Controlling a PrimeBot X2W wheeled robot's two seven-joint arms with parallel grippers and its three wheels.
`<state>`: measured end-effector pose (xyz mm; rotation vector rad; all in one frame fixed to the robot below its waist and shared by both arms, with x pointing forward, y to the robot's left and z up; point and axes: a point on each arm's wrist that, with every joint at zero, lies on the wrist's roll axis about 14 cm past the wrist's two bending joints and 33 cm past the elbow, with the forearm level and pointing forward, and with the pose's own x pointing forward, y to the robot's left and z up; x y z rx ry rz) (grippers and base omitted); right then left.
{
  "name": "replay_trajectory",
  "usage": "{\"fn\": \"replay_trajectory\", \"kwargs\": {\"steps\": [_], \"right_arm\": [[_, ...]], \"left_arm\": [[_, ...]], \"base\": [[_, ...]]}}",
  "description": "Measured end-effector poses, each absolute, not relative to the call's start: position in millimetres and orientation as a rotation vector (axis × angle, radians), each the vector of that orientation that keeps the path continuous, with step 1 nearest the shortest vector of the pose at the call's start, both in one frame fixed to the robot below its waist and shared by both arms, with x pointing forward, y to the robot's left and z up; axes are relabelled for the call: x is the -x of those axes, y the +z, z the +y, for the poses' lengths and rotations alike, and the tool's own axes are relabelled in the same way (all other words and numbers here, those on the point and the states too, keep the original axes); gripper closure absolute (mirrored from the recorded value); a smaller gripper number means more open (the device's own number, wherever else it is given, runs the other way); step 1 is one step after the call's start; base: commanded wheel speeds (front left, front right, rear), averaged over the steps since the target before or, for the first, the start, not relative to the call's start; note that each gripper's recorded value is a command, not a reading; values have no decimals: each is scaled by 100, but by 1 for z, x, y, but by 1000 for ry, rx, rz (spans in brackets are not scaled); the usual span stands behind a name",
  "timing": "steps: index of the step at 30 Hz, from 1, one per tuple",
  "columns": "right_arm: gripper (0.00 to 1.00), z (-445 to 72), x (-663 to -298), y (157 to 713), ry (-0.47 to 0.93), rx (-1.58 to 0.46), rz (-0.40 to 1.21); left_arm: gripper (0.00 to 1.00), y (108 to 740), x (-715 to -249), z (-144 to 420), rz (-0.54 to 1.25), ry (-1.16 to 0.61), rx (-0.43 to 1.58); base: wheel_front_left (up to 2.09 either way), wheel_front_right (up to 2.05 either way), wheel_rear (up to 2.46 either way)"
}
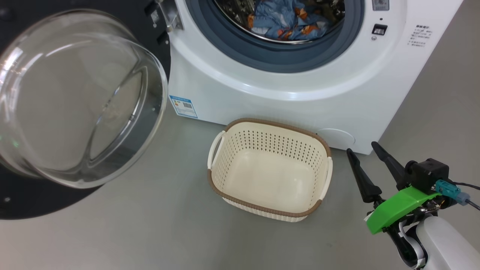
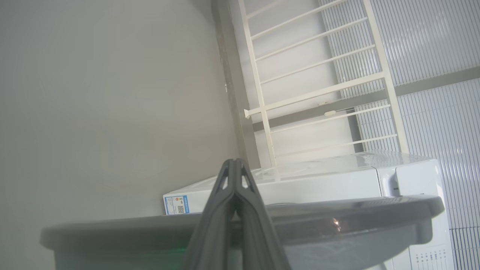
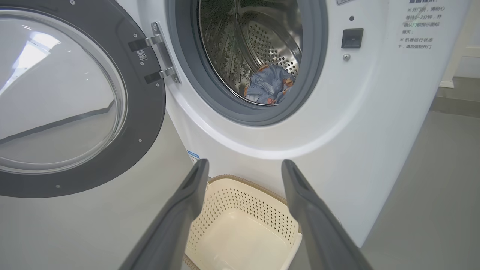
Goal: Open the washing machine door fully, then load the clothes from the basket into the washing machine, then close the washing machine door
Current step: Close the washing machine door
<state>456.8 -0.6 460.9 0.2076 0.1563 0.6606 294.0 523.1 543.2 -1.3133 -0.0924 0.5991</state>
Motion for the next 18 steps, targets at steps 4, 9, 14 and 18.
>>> {"fn": "replay_trajectory", "kwargs": {"steps": [4,9,14,18], "right_arm": [[0,2,-453,467,665,-208,142],[0,4,-448,472,669,-208,131],[0,7,-440,473,676,-209,137],[0,8,-438,479,678,-208,120]], "left_arm": [[100,543,-290,511,-20,532,1299],[100,543,-285,492,80,429,1289],[100,532,-283,458,217,300,1295],[100,531,-281,435,285,203,1290]], "base": [[0,0,0],[0,0,0],[0,0,0],[0,0,0]]}}
